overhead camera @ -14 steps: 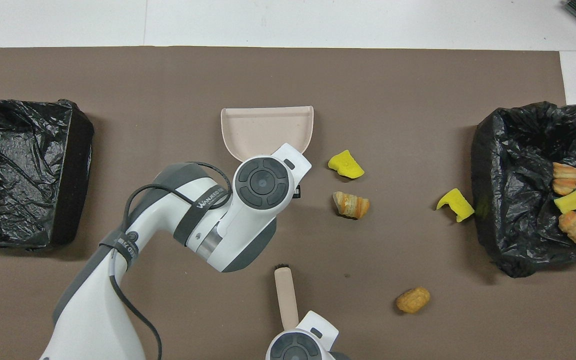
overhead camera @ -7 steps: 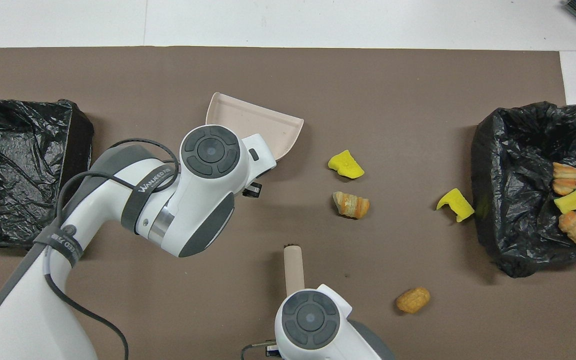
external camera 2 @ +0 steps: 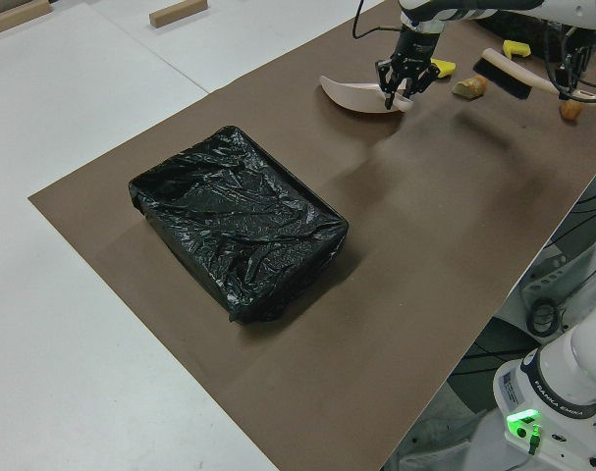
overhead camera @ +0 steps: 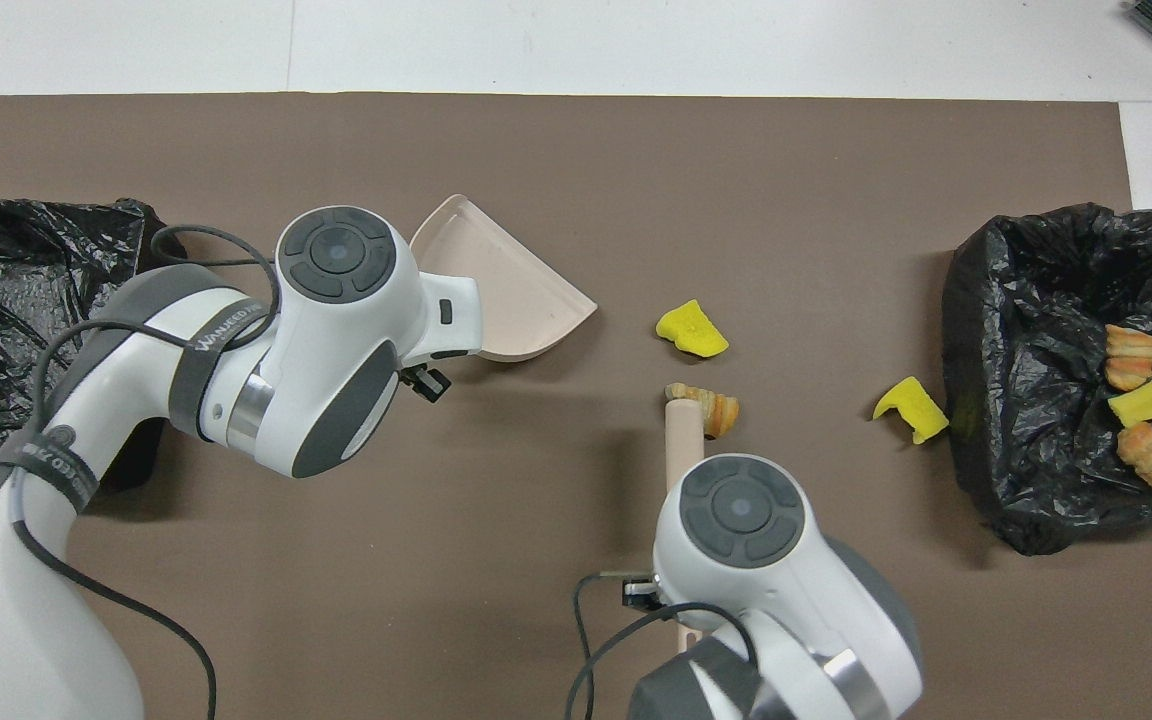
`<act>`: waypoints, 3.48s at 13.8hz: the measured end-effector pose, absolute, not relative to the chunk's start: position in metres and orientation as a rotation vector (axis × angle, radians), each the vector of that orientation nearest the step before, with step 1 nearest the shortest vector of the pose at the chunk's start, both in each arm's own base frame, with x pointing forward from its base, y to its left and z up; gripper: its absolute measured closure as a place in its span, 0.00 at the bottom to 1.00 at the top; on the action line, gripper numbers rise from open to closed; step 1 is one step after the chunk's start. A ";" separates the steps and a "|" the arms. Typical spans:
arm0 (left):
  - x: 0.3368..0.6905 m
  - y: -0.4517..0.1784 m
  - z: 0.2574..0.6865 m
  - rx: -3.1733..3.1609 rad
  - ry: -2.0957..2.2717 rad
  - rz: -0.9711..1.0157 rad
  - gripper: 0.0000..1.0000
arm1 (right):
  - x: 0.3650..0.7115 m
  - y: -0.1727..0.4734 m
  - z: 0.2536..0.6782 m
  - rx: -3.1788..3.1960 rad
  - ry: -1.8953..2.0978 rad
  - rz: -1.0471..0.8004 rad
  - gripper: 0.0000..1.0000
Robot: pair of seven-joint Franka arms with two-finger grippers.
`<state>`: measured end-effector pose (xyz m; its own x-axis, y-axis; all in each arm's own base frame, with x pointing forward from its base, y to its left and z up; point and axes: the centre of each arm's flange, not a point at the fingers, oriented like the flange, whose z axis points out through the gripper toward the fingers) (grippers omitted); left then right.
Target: Sweep and dump trash in bin
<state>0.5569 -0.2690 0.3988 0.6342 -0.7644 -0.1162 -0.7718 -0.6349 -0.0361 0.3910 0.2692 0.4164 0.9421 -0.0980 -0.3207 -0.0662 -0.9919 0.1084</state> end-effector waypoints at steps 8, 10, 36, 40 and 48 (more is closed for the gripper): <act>0.546 -0.251 0.379 -2.525 1.748 0.086 0.68 | 0.388 0.177 0.386 2.738 -0.514 -0.666 0.74; 0.534 -0.248 0.373 -2.480 1.789 0.076 0.68 | 0.354 0.184 0.382 2.683 -0.602 -0.668 0.74; 0.491 -0.262 0.351 -2.122 2.069 0.194 0.68 | 0.447 0.201 0.396 2.914 -0.630 -0.673 0.74; 0.490 -0.261 0.351 -2.127 2.063 0.196 0.68 | 0.432 0.193 0.397 2.804 -0.670 -0.797 0.74; 0.490 -0.260 0.350 -2.128 2.062 0.196 0.68 | 0.351 0.248 0.359 2.856 -0.872 -0.672 0.74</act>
